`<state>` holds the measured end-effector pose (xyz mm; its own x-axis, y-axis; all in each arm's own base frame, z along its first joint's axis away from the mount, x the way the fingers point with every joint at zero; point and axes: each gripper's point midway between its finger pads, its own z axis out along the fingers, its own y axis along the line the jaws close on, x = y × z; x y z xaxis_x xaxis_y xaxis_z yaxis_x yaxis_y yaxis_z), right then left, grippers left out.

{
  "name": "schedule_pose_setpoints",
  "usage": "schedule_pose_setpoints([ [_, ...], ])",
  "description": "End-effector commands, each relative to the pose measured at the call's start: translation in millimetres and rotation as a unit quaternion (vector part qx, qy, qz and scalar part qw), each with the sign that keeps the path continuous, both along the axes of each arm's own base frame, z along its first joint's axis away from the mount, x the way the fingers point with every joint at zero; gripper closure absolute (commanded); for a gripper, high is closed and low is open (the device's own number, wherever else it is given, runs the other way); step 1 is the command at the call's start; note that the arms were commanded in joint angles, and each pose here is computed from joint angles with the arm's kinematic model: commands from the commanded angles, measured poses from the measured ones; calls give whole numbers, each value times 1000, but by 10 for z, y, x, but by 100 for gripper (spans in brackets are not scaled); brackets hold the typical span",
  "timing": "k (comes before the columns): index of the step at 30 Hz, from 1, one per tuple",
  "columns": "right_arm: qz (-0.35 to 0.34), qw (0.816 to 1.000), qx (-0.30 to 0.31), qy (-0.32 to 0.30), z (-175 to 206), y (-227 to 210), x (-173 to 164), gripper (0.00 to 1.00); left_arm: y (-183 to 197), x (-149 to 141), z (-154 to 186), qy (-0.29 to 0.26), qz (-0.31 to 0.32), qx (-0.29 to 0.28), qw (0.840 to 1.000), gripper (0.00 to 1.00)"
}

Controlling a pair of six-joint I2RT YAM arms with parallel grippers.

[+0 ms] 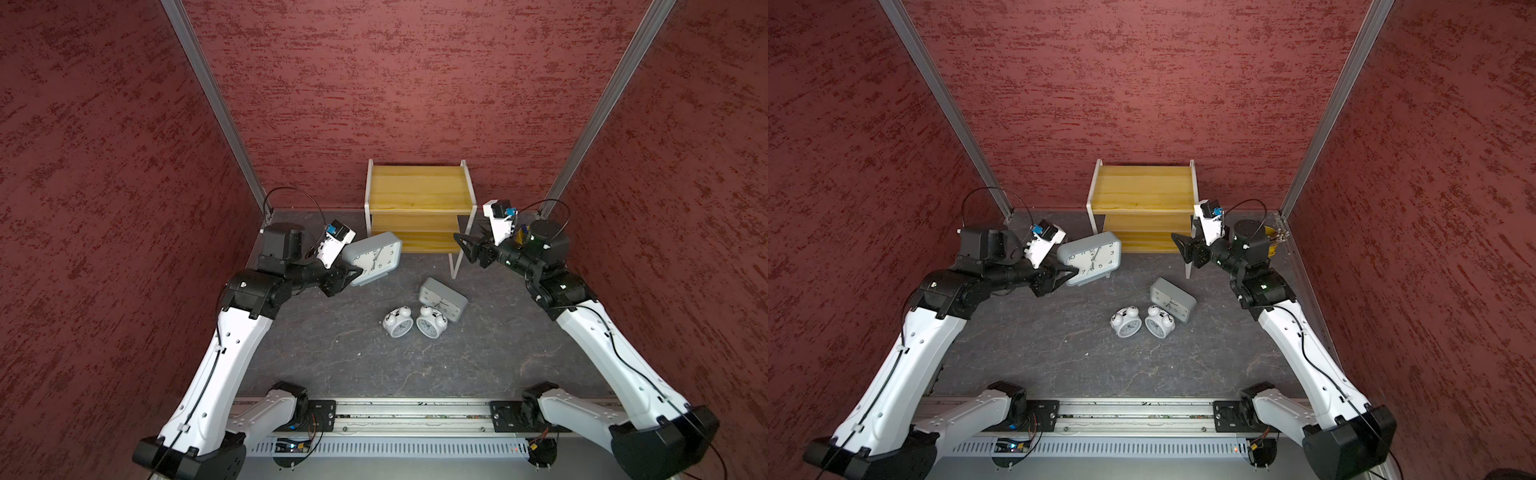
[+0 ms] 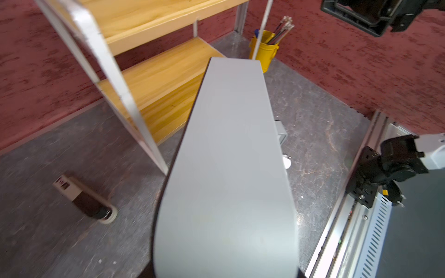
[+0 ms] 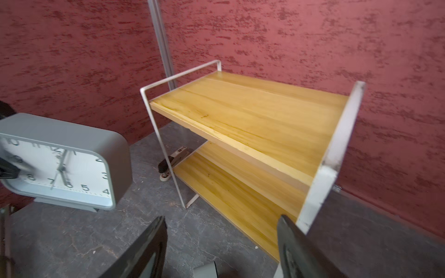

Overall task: Place the alarm clocks on the shelf by style
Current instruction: Place the alarm on the shelf.

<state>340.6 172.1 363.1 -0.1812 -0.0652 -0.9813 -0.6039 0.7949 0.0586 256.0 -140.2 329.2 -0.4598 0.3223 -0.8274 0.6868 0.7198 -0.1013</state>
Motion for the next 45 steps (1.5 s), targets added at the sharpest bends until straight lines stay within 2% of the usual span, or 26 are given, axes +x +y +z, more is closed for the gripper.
schedule_pose_setpoints([
  [1,-67,997,-24,13,-139,-224,105,28,219,-5,212,-28,36,11,999,88],
  [6,-79,996,-24,25,-258,-252,201,29,521,158,353,-30,99,0,995,89],
  [11,-78,996,-10,35,-342,-244,330,31,750,443,379,-19,151,-18,988,89],
  [16,-81,996,0,31,-378,-251,473,35,814,768,399,-29,158,-46,986,88],
  [26,-73,997,21,13,-428,-225,701,55,670,1402,202,-61,106,-74,990,88],
  [34,-67,998,18,-4,-458,-188,817,67,348,1617,-153,-84,15,-18,996,88],
  [42,-53,998,15,-19,-451,-142,868,83,141,1808,-319,-115,-41,-7,993,87],
  [45,-38,999,13,-21,-456,-89,867,84,32,1889,-392,-131,-64,4,989,87],
])
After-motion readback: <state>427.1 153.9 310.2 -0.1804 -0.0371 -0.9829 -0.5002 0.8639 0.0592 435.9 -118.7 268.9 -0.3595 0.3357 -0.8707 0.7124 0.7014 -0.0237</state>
